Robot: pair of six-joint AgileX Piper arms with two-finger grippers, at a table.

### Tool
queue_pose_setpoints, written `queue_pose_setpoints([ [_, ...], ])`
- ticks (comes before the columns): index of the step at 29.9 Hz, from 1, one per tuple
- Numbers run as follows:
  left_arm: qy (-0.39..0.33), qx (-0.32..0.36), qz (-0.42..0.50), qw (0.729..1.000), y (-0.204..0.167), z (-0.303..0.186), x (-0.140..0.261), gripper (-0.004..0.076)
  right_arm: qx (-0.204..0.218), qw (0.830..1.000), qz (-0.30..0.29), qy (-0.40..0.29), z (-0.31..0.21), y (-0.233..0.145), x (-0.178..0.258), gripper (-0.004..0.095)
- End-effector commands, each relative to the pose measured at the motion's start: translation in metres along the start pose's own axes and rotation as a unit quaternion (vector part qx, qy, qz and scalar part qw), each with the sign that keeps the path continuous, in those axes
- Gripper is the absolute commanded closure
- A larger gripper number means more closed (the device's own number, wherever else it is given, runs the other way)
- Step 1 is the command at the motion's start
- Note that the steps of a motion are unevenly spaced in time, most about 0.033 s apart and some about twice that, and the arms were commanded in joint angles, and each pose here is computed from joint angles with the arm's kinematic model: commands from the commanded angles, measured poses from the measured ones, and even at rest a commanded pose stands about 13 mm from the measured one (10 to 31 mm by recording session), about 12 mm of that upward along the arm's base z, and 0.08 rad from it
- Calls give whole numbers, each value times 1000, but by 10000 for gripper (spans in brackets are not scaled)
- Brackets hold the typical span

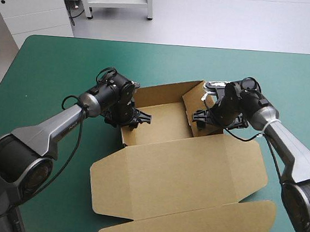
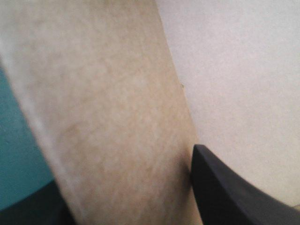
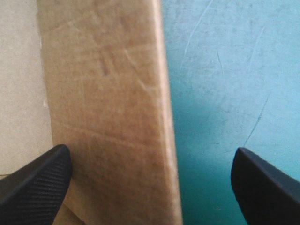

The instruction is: Fold the box

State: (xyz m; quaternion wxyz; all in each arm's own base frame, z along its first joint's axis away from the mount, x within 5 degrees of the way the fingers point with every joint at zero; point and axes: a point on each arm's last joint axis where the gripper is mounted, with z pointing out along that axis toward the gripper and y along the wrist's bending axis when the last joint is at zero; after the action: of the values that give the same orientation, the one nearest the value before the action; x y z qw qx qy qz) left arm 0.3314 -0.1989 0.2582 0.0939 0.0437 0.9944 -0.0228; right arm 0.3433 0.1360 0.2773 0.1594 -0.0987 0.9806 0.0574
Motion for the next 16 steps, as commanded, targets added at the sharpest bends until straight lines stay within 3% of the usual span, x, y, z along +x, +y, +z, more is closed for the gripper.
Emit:
queue_pose_setpoints([
  [1, -42, 7, -1, 999, 3, -37, -6, 285, -7, 999, -2, -54, -28, 2, -9, 32],
  [9, -97, 35, -10, 995, -1, -91, -21, 285, -11, 993, -21, -115, -70, 6, -31, 32],
  [16, -174, 88, -12, 981, 1, -152, -19, 295, 38, 992, -60, -109, -115, 0, -36, 32],
])
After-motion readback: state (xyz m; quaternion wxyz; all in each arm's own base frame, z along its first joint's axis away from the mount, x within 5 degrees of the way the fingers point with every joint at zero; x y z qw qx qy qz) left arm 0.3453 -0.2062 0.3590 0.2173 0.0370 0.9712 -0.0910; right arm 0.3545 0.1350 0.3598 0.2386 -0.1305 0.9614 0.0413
